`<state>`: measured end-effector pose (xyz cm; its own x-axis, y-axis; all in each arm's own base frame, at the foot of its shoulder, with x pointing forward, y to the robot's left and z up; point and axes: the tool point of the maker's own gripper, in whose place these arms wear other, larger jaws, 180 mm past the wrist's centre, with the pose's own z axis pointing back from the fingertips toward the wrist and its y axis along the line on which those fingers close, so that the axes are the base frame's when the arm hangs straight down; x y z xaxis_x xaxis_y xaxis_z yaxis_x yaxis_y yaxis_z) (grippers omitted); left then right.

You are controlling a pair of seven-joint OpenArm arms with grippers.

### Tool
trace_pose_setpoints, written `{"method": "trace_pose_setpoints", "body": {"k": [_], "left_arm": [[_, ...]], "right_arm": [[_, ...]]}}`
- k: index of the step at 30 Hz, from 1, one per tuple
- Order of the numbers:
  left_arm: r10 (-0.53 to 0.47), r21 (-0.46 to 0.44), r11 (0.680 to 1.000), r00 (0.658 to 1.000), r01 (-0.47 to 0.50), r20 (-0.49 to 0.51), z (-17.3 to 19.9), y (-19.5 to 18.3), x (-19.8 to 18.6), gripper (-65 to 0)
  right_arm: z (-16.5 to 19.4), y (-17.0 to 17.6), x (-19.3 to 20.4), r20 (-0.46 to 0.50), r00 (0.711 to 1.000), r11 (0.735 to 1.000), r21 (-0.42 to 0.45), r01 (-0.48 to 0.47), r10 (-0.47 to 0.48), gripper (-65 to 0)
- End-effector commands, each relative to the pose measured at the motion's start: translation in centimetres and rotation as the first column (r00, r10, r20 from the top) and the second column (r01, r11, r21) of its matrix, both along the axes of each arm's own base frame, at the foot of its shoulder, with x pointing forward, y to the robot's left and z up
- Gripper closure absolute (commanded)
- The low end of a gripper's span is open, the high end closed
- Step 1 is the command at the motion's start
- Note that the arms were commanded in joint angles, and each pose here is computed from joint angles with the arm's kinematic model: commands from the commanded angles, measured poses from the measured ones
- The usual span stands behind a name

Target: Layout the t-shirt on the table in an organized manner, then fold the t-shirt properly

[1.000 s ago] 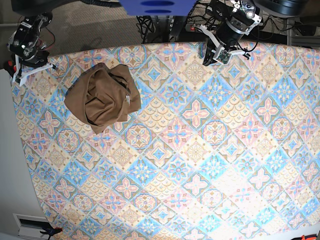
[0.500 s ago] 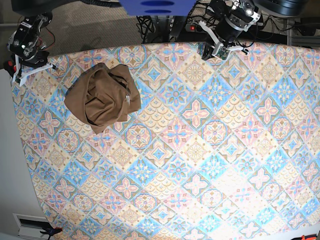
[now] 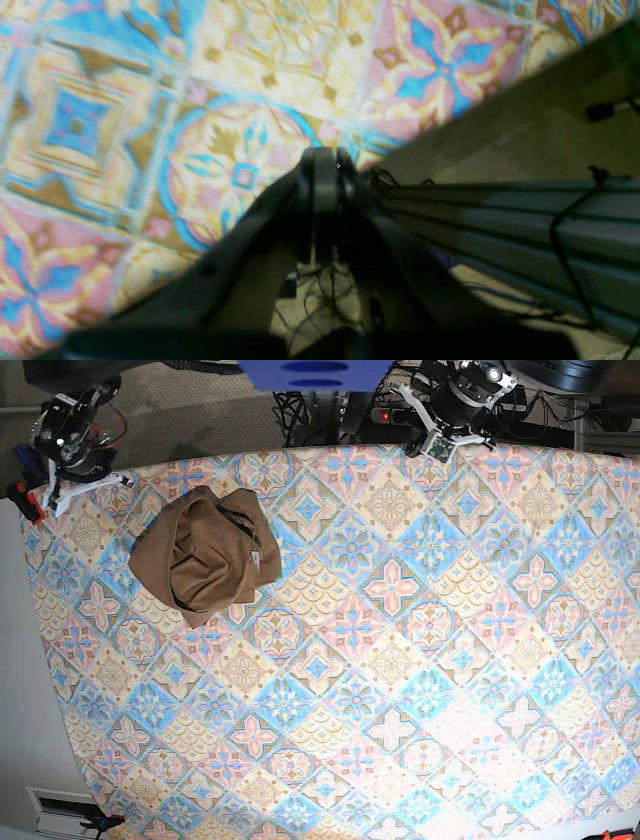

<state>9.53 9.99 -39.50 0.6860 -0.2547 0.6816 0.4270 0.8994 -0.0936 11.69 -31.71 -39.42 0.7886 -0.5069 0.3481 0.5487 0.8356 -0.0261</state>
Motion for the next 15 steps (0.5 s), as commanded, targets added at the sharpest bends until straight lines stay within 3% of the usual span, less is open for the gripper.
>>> {"method": "trace_pose_setpoints", "body": {"k": [1, 8, 15], "left_arm": [[0.004, -0.017, 1.0, 1.0, -0.004, 0.009, 0.4, -0.2, -0.1, 0.0], [-0.015, 0.022, 1.0, 0.998, 0.016, -0.067, -1.4, 0.1, -2.3, 0.0], [-0.001, 0.004, 1.0, 0.982, 0.002, -0.191, -4.6, 0.1, -5.5, 0.0]], "right_arm": [[1.0, -1.1, 0.6, 0.028, 1.0, 0.999, -0.045, -0.003, 0.005, 0.0], [0.6, -1.5, -1.3, -0.003, 0.999, 0.998, -0.046, 0.031, -0.032, 0.0], [0.4, -2.7, -3.0, -0.027, 0.997, 0.995, -0.059, 0.074, -0.076, 0.0]]}}
